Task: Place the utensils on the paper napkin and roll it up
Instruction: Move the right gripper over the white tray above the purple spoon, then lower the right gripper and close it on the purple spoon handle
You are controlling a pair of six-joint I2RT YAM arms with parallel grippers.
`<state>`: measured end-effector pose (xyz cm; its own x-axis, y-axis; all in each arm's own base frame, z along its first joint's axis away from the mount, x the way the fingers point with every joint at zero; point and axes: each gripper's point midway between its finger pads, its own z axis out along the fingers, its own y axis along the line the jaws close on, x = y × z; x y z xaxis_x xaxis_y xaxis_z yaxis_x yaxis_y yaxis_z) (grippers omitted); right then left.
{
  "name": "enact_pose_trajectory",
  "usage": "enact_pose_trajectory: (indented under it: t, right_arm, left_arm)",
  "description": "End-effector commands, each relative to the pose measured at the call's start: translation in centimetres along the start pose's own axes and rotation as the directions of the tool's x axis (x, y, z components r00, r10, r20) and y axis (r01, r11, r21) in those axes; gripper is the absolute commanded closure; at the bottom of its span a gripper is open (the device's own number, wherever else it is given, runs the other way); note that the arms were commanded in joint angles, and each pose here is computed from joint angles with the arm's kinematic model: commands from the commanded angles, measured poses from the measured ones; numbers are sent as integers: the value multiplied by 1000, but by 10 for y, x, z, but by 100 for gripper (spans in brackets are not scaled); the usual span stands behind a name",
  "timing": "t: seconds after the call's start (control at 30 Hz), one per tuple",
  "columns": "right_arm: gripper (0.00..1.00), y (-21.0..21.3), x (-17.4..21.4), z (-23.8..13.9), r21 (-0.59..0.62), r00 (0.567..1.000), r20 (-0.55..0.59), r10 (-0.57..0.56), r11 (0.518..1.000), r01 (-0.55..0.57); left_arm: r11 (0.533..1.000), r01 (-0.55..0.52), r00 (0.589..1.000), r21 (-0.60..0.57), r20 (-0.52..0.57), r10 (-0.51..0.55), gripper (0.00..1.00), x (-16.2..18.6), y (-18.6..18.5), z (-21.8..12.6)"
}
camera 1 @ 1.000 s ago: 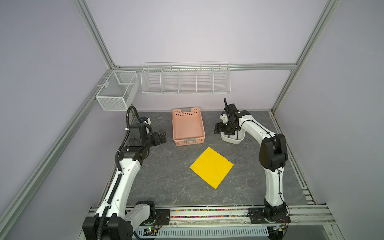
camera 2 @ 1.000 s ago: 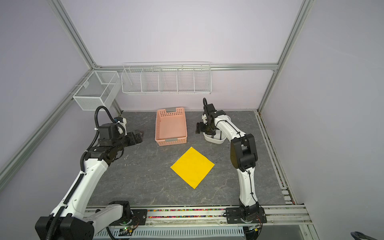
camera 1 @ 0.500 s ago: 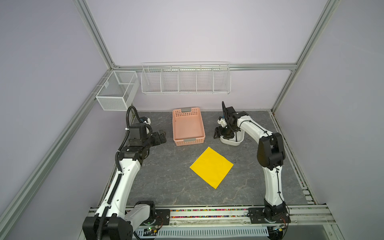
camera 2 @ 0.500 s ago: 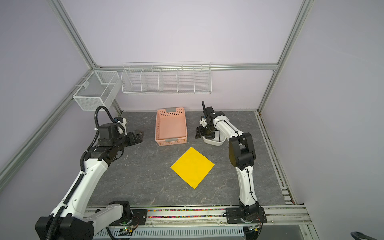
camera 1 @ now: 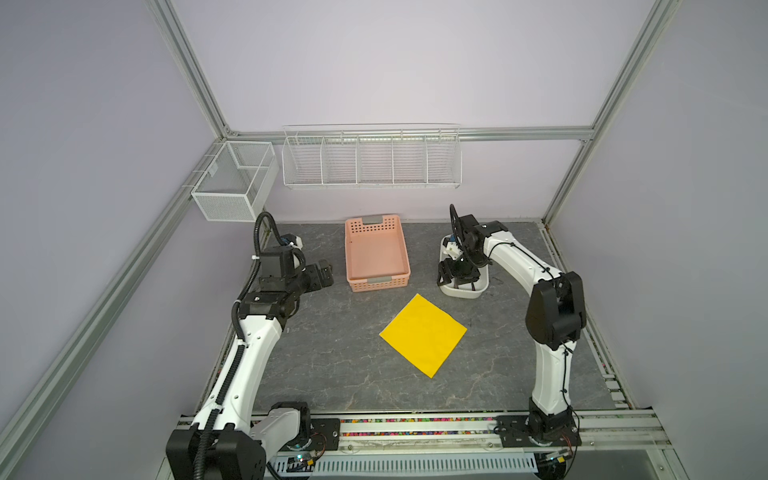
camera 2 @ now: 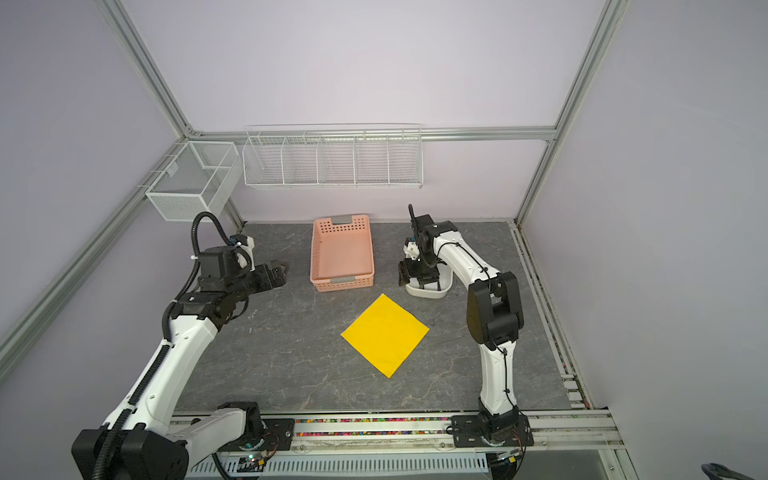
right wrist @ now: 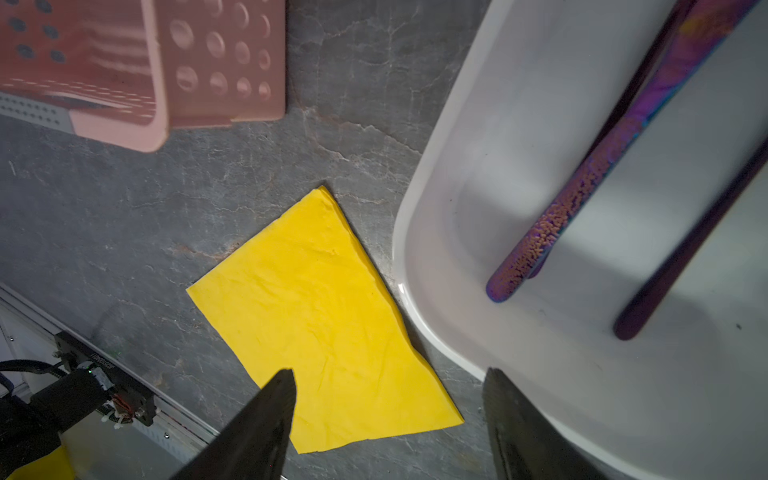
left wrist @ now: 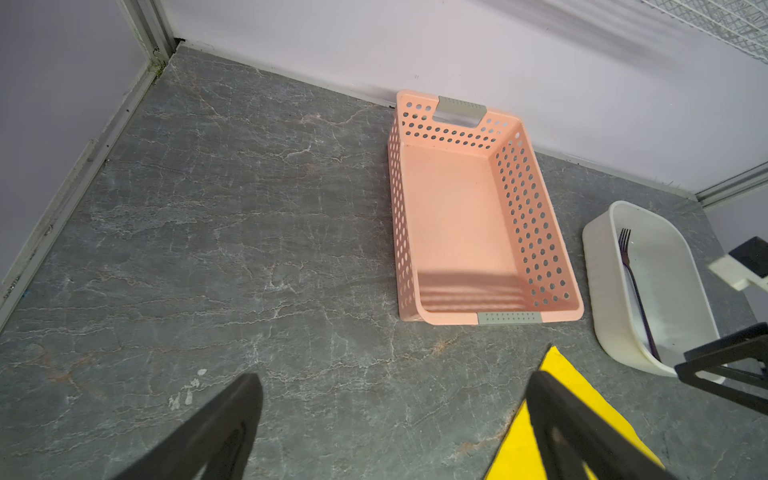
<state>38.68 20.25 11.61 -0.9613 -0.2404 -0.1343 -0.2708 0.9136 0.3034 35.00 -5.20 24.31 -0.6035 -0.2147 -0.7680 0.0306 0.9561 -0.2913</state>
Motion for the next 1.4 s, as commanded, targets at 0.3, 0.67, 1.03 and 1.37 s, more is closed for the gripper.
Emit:
enact_pose_trajectory:
  t: [0.3, 0.67, 1.03, 1.37]
  right_arm:
    - [50, -53, -47, 1, 220, 976, 126, 179, 954, -204]
    - [63, -77, -87, 29, 261, 971, 151, 184, 940, -218]
    - [71, -103, -106, 56, 287, 971, 142, 193, 930, -227]
    - [77, -109, -113, 78, 258, 972, 136, 194, 940, -223]
  left_arm:
    - [1000, 18, 1000, -1, -13, -18, 1, 4, 3, 3]
    - [1000, 21, 999, -5, -29, -21, 1, 8, 4, 7]
    - [1000, 24, 998, -12, -49, -25, 1, 12, 6, 12]
    - [999, 23, 998, -26, -65, -24, 2, 15, 9, 16]
